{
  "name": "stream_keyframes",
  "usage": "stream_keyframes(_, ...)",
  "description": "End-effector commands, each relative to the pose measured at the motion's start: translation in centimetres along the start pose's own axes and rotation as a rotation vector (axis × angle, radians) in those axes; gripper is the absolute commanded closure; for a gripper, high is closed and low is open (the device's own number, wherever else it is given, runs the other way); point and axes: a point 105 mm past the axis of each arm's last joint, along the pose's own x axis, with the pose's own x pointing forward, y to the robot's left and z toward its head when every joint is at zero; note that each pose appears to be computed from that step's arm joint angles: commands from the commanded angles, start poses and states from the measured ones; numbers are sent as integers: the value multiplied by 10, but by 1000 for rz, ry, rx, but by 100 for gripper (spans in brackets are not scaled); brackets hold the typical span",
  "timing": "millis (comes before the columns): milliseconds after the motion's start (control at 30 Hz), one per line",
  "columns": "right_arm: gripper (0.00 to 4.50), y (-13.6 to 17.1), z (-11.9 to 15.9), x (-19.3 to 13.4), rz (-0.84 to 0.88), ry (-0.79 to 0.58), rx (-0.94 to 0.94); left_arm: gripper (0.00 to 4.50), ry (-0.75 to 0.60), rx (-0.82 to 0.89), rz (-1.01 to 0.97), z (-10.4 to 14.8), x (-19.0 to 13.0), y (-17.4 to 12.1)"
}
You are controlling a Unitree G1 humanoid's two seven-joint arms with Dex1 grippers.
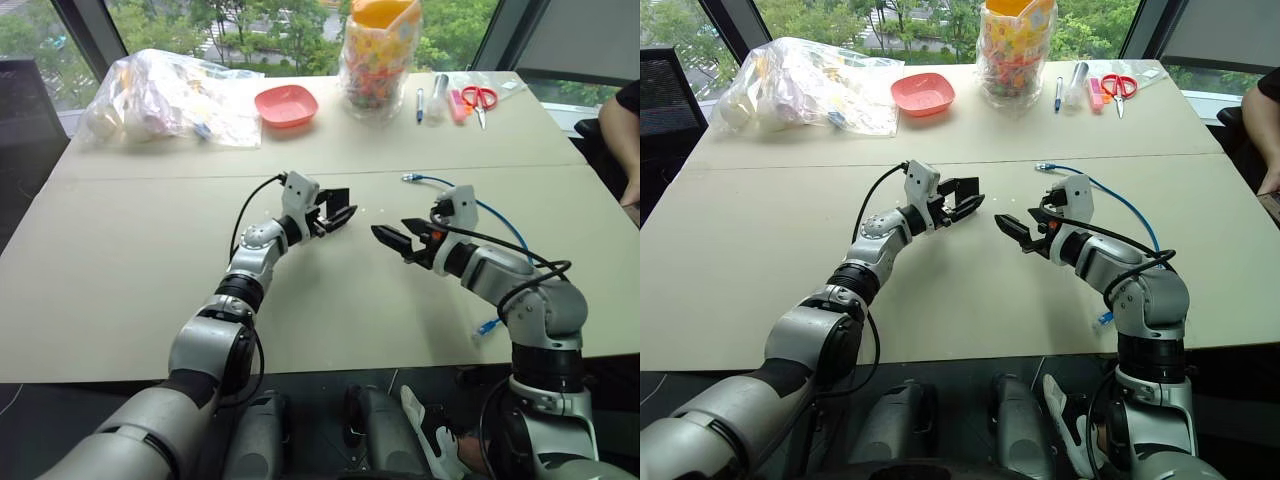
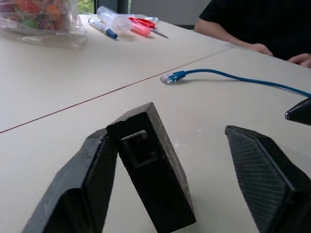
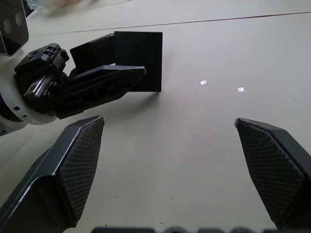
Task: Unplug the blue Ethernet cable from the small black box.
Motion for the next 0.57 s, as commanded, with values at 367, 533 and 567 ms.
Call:
stream_keyframes(367,0,11,3,-27,108,-38,-105,5,34,0,-164,58,-104,-9)
stream_keyframes(533,0,18,-2,-24,151,-22,-115,5,74,-40,-80,55,-129,-9)
stream_keyframes(567,0,19,-3,-24,157,-23,-115,5,80,-40,-69,54,-131,-9)
